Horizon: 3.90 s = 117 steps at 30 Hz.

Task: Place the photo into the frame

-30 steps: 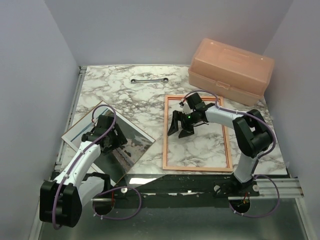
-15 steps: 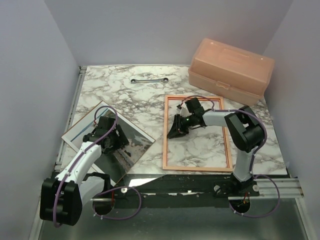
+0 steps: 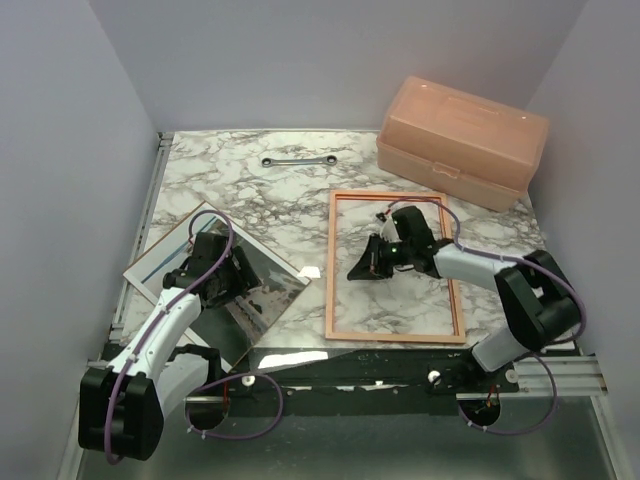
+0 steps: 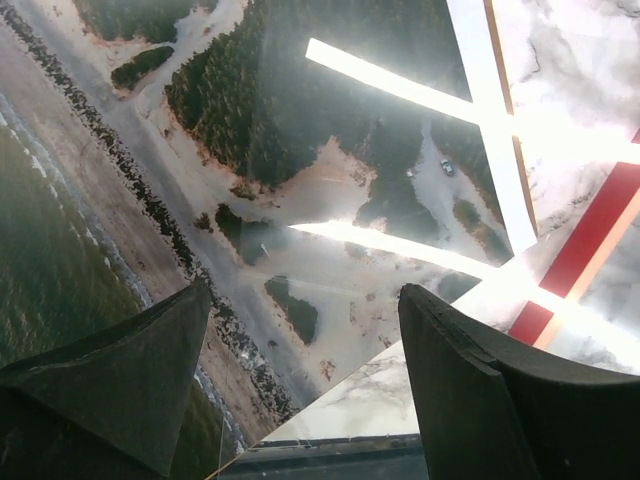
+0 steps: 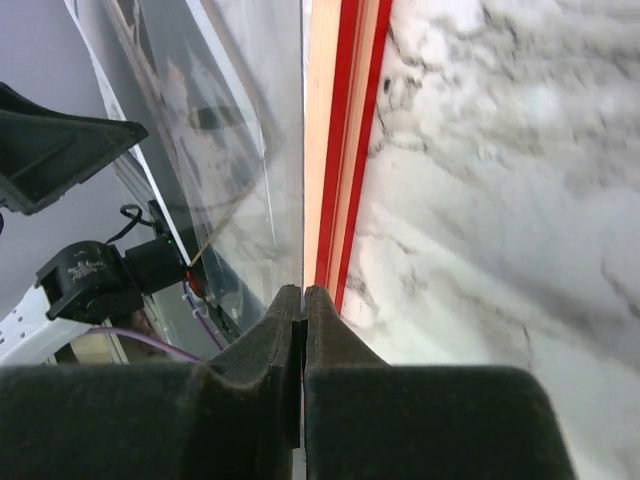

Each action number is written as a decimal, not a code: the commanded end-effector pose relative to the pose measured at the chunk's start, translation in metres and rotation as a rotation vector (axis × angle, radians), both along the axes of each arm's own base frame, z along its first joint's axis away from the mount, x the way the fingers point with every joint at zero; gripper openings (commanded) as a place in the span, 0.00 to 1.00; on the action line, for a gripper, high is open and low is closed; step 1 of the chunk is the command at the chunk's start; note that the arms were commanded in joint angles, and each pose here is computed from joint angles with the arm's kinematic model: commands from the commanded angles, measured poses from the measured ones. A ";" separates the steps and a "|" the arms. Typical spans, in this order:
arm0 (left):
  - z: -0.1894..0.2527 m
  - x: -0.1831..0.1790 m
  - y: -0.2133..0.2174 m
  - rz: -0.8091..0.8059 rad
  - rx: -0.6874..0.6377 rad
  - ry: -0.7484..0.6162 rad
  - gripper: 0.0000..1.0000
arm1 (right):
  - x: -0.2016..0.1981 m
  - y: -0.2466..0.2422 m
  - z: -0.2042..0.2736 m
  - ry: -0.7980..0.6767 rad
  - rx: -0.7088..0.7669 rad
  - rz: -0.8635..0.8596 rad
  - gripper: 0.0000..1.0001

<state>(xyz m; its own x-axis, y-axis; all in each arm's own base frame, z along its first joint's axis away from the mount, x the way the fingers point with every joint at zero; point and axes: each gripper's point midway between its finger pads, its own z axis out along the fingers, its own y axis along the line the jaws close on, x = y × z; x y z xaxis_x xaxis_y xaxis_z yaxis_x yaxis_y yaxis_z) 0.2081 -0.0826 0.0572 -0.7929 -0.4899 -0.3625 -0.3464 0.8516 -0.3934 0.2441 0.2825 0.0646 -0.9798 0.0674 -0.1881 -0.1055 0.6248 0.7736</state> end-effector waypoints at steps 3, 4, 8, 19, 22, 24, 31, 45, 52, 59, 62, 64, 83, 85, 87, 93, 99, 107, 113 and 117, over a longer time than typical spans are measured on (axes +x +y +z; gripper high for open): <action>0.006 0.004 -0.015 -0.028 -0.076 -0.029 0.77 | -0.021 -0.024 0.001 -0.012 0.025 -0.177 0.03; 0.005 0.004 -0.016 -0.030 -0.079 -0.029 0.77 | -0.026 -0.025 0.001 -0.009 0.036 -0.185 0.05; 0.002 0.003 -0.016 -0.034 -0.074 -0.015 0.77 | -0.043 -0.034 -0.003 -0.008 0.023 -0.212 0.49; -0.006 -0.006 -0.008 -0.031 -0.030 0.019 0.77 | -0.024 -0.065 -0.010 -0.035 -0.129 -0.173 0.80; -0.008 -0.007 -0.011 -0.038 -0.041 0.026 0.77 | -0.020 -0.060 -0.005 -0.027 -0.071 -0.098 0.79; -0.010 -0.007 -0.012 -0.042 -0.045 0.038 0.77 | -0.022 -0.055 -0.004 -0.016 -0.034 -0.046 0.78; -0.021 -0.010 -0.015 -0.053 -0.062 0.062 0.77 | -0.030 -0.034 -0.008 0.065 0.121 0.073 0.64; -0.024 -0.009 -0.017 -0.066 -0.068 0.069 0.77 | -0.026 -0.016 -0.013 0.146 0.281 0.080 0.23; -0.019 -0.008 -0.018 -0.069 -0.070 0.057 0.77 | -0.025 -0.019 -0.011 0.119 0.236 0.092 0.01; 0.000 -0.005 -0.019 -0.063 -0.084 0.011 0.77 | -0.009 -0.036 0.026 -0.029 0.069 0.037 0.01; 0.010 -0.003 -0.021 -0.066 -0.094 -0.011 0.77 | 0.002 -0.044 0.063 -0.133 0.011 -0.007 0.00; 0.017 -0.002 -0.025 -0.072 -0.103 -0.023 0.77 | 0.011 -0.051 0.091 -0.208 -0.022 -0.048 0.00; 0.035 0.004 -0.128 -0.313 -0.155 0.003 0.72 | 0.020 -0.129 0.298 -0.651 -0.224 -0.396 0.00; 0.031 0.003 -0.141 -0.348 -0.140 0.026 0.72 | 0.018 -0.135 0.307 -0.670 -0.232 -0.419 0.00; 0.027 0.002 -0.153 -0.379 -0.122 0.051 0.72 | 0.017 -0.139 0.314 -0.688 -0.236 -0.437 0.00; 0.009 0.003 -0.177 -0.443 -0.012 0.132 0.72 | 0.012 -0.150 0.332 -0.727 -0.258 -0.472 0.00; -0.005 0.007 -0.190 -0.474 0.070 0.175 0.70 | 0.010 -0.159 0.340 -0.742 -0.286 -0.496 0.00; -0.020 0.010 -0.197 -0.506 0.162 0.223 0.58 | 0.013 -0.166 0.342 -0.731 -0.323 -0.533 0.00; -0.021 0.010 -0.198 -0.516 0.173 0.232 0.43 | 0.015 -0.164 0.337 -0.719 -0.328 -0.520 0.00; -0.022 0.010 -0.199 -0.530 0.184 0.240 0.33 | 0.016 -0.163 0.335 -0.714 -0.327 -0.514 0.00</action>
